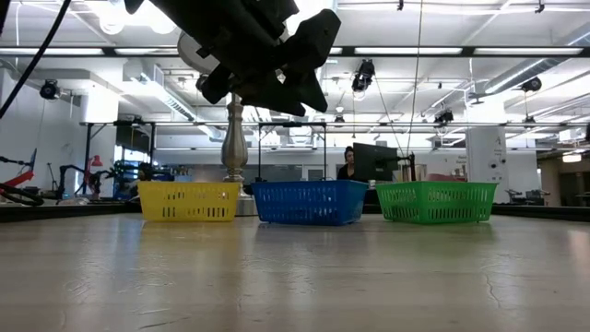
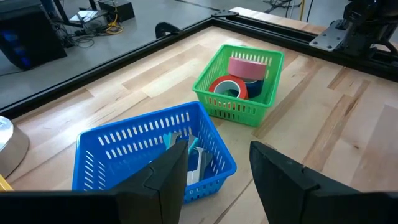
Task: Pick and place Stapler, Stapler remover, tape
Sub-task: Put the red tape into the green bin, then return to Home Position
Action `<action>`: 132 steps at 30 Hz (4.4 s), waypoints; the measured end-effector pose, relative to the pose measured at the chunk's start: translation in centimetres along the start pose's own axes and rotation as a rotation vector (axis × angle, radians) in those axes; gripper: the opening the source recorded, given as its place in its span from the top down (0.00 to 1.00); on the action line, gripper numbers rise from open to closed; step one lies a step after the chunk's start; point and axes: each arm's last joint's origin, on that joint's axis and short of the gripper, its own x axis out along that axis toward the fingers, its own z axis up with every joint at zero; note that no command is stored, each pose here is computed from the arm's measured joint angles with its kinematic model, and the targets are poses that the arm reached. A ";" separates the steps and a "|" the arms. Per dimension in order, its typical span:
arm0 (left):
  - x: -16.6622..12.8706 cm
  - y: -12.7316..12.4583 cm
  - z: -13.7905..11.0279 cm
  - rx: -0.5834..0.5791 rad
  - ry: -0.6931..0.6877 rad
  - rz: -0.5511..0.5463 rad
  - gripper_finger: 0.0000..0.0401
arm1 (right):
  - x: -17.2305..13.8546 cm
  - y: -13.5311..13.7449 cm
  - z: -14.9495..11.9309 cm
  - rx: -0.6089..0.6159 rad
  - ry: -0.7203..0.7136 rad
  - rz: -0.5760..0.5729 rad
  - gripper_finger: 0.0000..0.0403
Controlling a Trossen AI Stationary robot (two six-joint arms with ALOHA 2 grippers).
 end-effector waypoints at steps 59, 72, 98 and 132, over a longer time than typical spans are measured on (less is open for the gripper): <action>-0.1 -0.2 -0.1 -0.113 0.039 -0.048 0.56 | -2.9 -18.1 6.4 0.398 -0.240 -0.830 0.81; -0.1 -0.2 -0.2 -0.111 0.040 -0.048 0.56 | -2.6 -18.1 6.1 0.469 -0.258 -0.791 0.64; -0.2 -0.3 -0.3 -0.099 0.047 -0.057 0.56 | -3.0 -18.4 6.5 0.497 -0.252 -0.722 0.58; -11.2 3.7 3.1 0.129 0.087 -0.079 0.75 | -12.9 -10.2 4.4 0.282 -0.601 -0.316 0.89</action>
